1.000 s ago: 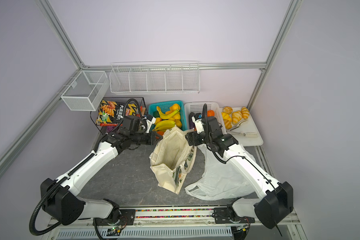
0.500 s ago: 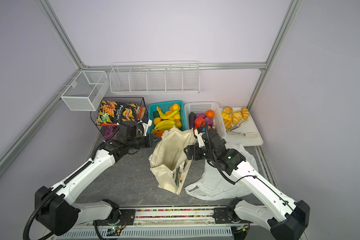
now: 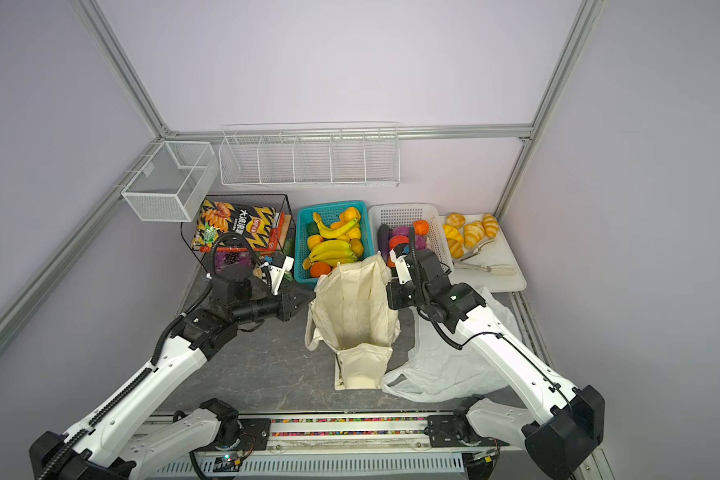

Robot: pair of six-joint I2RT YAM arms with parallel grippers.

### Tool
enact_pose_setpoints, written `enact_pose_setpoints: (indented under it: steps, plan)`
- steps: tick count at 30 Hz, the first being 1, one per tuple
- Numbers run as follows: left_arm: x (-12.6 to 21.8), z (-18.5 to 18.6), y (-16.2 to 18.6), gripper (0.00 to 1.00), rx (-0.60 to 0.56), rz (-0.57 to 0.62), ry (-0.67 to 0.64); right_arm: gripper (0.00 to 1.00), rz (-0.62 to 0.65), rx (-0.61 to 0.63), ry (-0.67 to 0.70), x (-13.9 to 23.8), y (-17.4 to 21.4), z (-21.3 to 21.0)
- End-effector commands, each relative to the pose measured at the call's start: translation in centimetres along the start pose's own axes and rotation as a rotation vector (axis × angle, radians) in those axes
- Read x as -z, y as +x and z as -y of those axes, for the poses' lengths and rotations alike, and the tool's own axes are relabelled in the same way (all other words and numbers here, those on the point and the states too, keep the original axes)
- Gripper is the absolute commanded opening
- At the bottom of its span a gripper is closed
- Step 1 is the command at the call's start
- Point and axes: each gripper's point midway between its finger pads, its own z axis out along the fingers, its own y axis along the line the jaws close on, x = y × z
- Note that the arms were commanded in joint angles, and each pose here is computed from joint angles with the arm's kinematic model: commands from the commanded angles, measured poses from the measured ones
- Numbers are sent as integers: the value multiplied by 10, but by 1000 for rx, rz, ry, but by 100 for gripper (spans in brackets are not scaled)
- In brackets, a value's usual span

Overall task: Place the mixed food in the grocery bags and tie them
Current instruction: 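Release the tote bag from the left gripper while the right holds it upright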

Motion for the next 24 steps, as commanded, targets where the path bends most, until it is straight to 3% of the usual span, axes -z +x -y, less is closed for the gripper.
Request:
enact_pose_setpoints:
  steps: [1, 4, 9, 14, 17, 24]
  plan:
    - [11, 10, -10, 31, -82, 59, 17, 7, -65, 132, -64, 1, 2, -9]
    - [27, -3, -21, 48, -94, 96, -115, 6, -90, 183, -140, -4, -1, -22]
    - [57, -33, -45, 57, -34, 190, -323, 6, -111, 191, -245, -17, -9, -41]
    - [81, -61, -60, 57, 51, 272, -440, 6, -115, 186, -325, -28, -16, -58]
    - [92, -76, -61, 60, 59, 300, -535, 7, -124, 192, -326, -33, -17, -58]
    - [106, -92, -62, 69, 58, 329, -655, 7, -186, 201, -157, -49, -10, -22]
